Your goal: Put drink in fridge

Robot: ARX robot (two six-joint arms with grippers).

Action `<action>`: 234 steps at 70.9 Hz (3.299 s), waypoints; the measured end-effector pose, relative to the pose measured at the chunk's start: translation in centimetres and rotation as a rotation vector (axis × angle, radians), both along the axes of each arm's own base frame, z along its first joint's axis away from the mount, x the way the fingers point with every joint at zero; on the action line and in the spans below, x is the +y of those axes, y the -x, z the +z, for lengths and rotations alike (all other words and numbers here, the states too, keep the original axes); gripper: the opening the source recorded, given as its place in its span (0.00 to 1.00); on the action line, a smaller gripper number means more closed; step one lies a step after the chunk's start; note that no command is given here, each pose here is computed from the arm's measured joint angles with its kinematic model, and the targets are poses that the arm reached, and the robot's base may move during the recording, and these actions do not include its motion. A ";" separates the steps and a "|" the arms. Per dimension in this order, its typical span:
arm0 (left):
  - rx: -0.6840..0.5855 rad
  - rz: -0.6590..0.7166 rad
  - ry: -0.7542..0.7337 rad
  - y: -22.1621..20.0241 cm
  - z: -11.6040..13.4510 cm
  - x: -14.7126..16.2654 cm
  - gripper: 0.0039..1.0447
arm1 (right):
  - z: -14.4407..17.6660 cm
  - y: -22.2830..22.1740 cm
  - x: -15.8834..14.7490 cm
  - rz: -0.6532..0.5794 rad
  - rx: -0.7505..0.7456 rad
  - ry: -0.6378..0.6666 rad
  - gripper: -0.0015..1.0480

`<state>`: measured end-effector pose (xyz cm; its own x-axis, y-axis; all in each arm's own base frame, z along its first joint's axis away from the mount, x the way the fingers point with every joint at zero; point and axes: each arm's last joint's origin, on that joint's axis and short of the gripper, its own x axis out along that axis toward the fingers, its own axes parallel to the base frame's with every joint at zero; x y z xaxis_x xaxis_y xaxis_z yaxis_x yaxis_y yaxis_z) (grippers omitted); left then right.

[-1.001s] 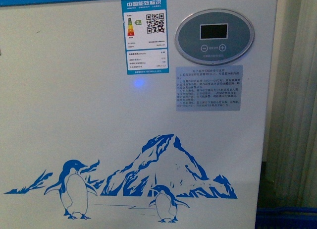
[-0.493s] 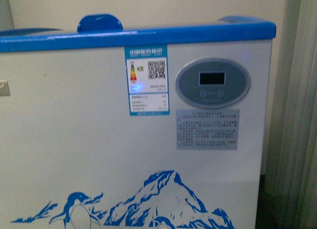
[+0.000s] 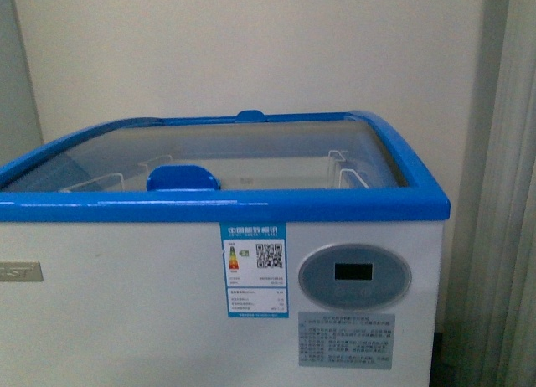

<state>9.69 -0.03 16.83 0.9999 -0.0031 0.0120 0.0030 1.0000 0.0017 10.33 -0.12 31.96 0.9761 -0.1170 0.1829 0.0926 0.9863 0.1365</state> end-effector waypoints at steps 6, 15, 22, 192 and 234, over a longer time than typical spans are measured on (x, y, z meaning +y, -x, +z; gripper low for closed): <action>0.000 0.000 0.000 0.0 0.0 0.0 0.92 | 0.0 0.0 0.0 0.000 -0.001 0.000 0.41; 0.000 0.000 0.000 0.0 0.0 0.0 0.92 | 0.0 0.0 0.0 0.000 -0.001 0.000 0.41; 0.000 0.000 0.000 0.0 0.0 0.0 0.92 | 0.0 0.0 0.0 0.000 -0.001 0.000 0.41; -0.211 -0.583 -1.336 -39.7 9.4 -8.4 0.92 | 0.0 0.0 0.0 0.000 -0.001 0.000 0.41; -0.240 0.003 -1.187 -45.2 11.4 -9.2 0.92 | 0.0 0.0 0.0 0.000 -0.001 0.000 0.41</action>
